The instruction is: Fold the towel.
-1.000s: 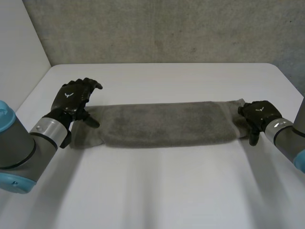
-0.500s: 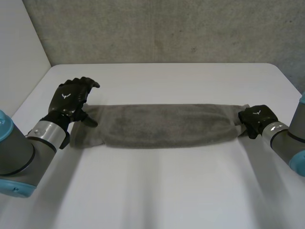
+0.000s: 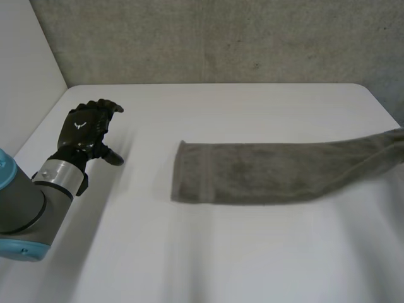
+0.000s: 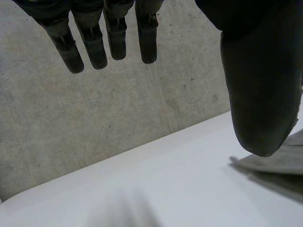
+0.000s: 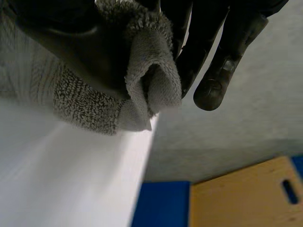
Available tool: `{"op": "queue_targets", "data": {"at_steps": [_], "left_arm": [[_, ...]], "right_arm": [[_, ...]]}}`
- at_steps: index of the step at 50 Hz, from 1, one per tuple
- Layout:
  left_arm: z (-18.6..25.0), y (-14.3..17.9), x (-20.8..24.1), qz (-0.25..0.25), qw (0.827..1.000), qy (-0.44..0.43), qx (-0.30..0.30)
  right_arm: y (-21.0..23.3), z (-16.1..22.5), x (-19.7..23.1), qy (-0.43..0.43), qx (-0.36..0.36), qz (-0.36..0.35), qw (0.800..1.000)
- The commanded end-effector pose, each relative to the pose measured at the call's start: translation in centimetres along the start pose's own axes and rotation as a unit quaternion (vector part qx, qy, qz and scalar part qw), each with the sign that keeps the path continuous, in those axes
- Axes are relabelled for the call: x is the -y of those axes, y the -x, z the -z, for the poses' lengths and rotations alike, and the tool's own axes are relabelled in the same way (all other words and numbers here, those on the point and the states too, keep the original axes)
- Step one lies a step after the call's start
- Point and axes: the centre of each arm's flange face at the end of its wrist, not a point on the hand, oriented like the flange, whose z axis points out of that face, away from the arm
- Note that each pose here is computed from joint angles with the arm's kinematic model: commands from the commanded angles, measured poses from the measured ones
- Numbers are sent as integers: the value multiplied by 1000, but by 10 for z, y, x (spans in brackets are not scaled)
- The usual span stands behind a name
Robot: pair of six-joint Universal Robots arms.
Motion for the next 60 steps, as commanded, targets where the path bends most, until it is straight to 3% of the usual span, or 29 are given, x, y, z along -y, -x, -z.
{"op": "queue_targets", "data": {"at_steps": [1,3,6,8,9,11,14,16,22,28,31,37,43,51,60], "left_arm": [[0,-1,-1,-1,1000,1,-1],[0,-1,0,-1,1000,0,-1],[1,-1,0,-1,1000,1,-1],[0,0,0,-1,1000,0,0],[0,0,0,-1,1000,0,0],[0,0,0,-1,1000,0,0],[0,0,0,-1,1000,0,0],[0,0,0,-1,1000,1,0],[1,-1,-1,-1,1000,2,-2],[1,-3,-1,-1,1000,2,-4],[2,-4,-1,-1,1000,2,-6],[2,-5,-2,0,1000,4,-7],[3,-6,-3,0,1000,5,-8],[5,-7,-5,1,1000,8,-10],[5,-10,-6,1,1000,11,-13]], "right_arm": [[30,34,93,-105,15,23,994],[74,68,141,-166,47,34,984],[99,87,160,-191,67,40,978],[154,129,183,-233,123,51,963],[154,129,183,-233,123,52,963],[215,167,186,-261,191,69,944],[242,186,184,-273,220,79,933],[287,213,173,-286,263,98,916],[328,220,146,-278,290,138,905],[323,213,141,-261,266,151,916],[292,202,154,-249,222,134,933],[250,190,160,-237,190,111,946],[191,167,129,-158,178,17,971],[175,147,60,-64,235,-33,969],[176,136,35,-35,249,-49,967]]}}
